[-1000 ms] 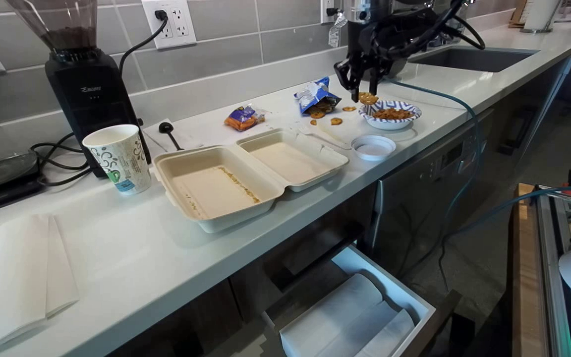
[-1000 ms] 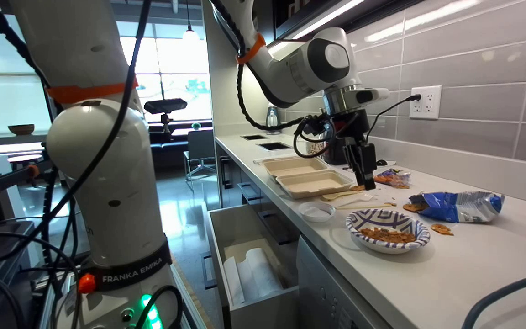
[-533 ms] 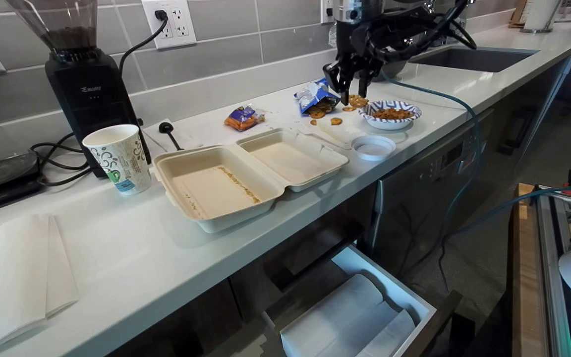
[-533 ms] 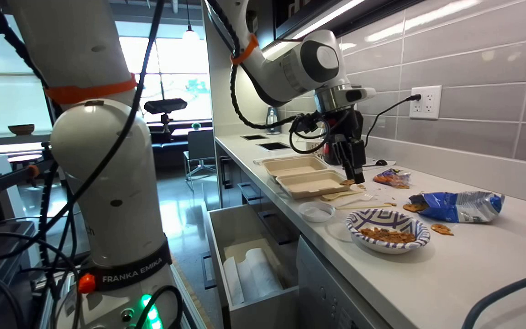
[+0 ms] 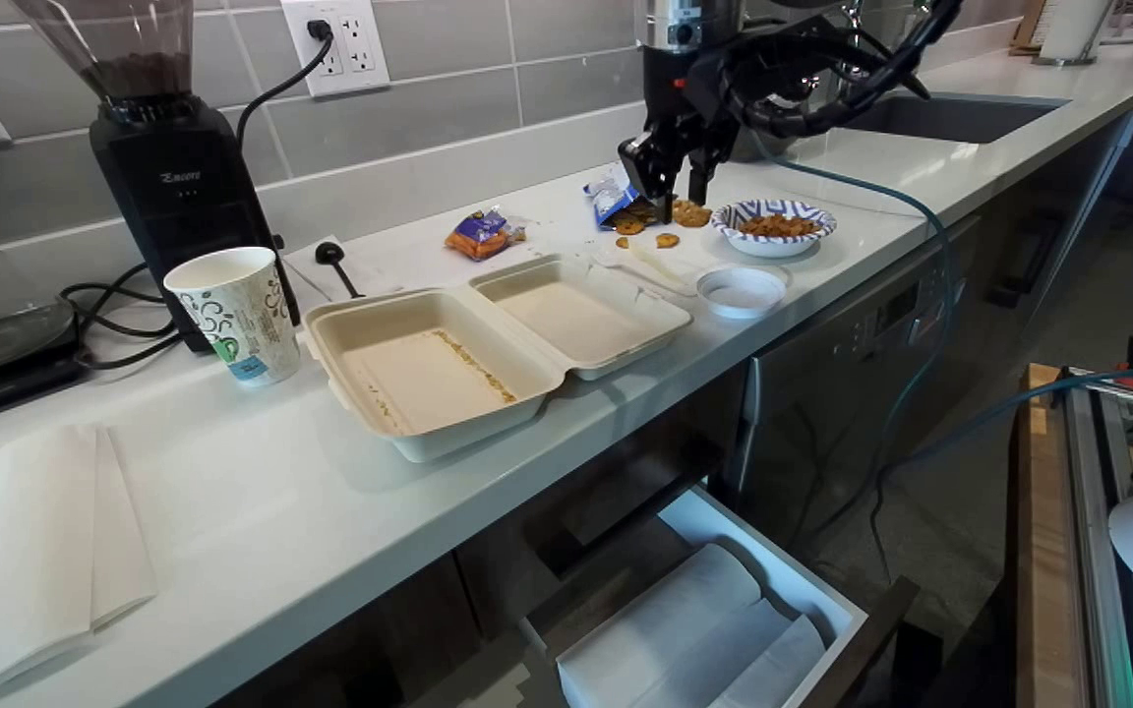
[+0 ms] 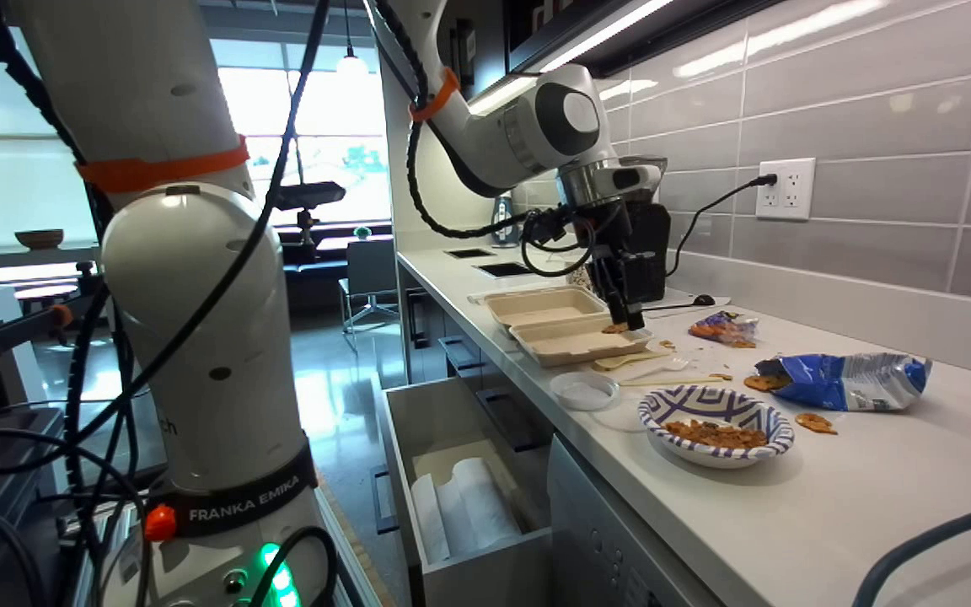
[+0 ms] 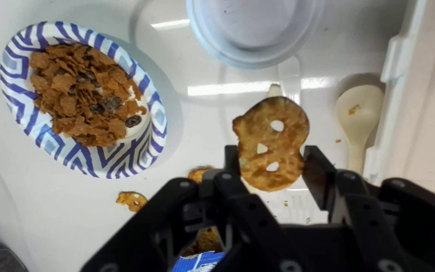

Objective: Put a cookie inside the styrofoam container

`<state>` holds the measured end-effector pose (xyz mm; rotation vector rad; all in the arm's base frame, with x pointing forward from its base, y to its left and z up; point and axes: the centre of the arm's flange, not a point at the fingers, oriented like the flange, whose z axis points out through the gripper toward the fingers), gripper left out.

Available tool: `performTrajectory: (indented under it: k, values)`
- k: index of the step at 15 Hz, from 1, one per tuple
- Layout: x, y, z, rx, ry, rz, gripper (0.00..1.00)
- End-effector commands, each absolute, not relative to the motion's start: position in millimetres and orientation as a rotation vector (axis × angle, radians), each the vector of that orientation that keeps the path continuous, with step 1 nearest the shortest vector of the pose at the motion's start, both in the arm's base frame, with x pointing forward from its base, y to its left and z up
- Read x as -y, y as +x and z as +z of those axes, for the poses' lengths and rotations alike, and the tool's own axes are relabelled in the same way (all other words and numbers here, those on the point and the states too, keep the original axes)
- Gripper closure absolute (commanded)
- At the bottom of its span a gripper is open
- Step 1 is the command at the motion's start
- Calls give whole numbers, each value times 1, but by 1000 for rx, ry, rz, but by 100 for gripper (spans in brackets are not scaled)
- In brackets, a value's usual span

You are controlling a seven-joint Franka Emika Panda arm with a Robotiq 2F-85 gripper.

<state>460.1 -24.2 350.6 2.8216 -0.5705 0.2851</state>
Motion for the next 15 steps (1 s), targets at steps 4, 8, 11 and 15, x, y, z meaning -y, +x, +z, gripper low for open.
performTrajectory:
  k: [4,8,11,15]
  values:
    - [-13,450,354,443,2852,254,56]
    - [-31,454,355,377,2870,247,55]
    - [-45,457,355,325,2892,227,55]
    - [-61,459,354,258,2913,174,55]
